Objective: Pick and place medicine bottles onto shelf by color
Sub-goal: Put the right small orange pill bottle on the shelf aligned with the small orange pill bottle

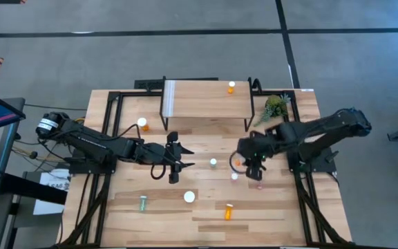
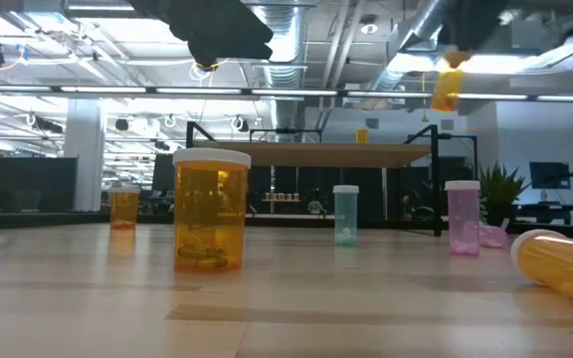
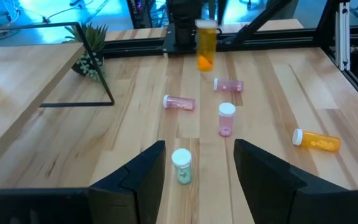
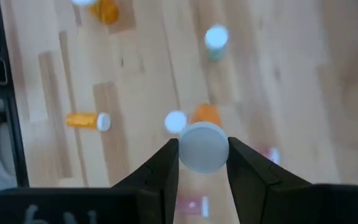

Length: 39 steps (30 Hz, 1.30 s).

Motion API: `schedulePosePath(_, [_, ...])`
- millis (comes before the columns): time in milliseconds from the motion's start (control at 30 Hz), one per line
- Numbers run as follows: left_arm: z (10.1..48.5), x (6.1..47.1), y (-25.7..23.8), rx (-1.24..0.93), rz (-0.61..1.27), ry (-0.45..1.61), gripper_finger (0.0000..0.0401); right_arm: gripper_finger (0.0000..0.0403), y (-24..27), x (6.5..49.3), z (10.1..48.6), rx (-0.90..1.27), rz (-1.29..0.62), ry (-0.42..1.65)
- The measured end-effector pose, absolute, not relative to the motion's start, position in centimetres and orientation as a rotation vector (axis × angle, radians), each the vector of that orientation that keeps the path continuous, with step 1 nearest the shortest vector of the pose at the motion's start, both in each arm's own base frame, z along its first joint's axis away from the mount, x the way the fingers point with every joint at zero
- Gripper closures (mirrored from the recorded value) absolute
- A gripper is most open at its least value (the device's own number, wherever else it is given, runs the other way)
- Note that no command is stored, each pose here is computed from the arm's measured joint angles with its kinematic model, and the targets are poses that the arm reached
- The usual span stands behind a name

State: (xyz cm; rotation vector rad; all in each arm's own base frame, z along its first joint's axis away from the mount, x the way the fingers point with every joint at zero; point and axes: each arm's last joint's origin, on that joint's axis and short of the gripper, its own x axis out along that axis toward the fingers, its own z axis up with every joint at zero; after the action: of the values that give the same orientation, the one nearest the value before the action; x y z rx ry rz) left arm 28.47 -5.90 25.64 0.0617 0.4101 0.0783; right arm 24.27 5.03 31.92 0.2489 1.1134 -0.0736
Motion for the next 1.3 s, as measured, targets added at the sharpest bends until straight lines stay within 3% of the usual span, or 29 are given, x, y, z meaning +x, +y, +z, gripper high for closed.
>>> schedulePosePath(433, [25.6,28.5,-5.9,0.062,0.078,0.413,0.0221,0.0269,-0.3,24.5,37.9,0.226,-0.156,0.947])
schedulePosePath(800, [25.7,28.5,-5.9,0.049,0.080,0.401,0.0221,0.0269,-6.0,23.9,40.4,0.190,-0.294,0.867])
schedulePosePath(1300, [25.7,28.5,-5.9,0.049,0.080,0.402,0.0221,0.0269,-14.7,26.5,42.0,0.278,-0.407,0.965])
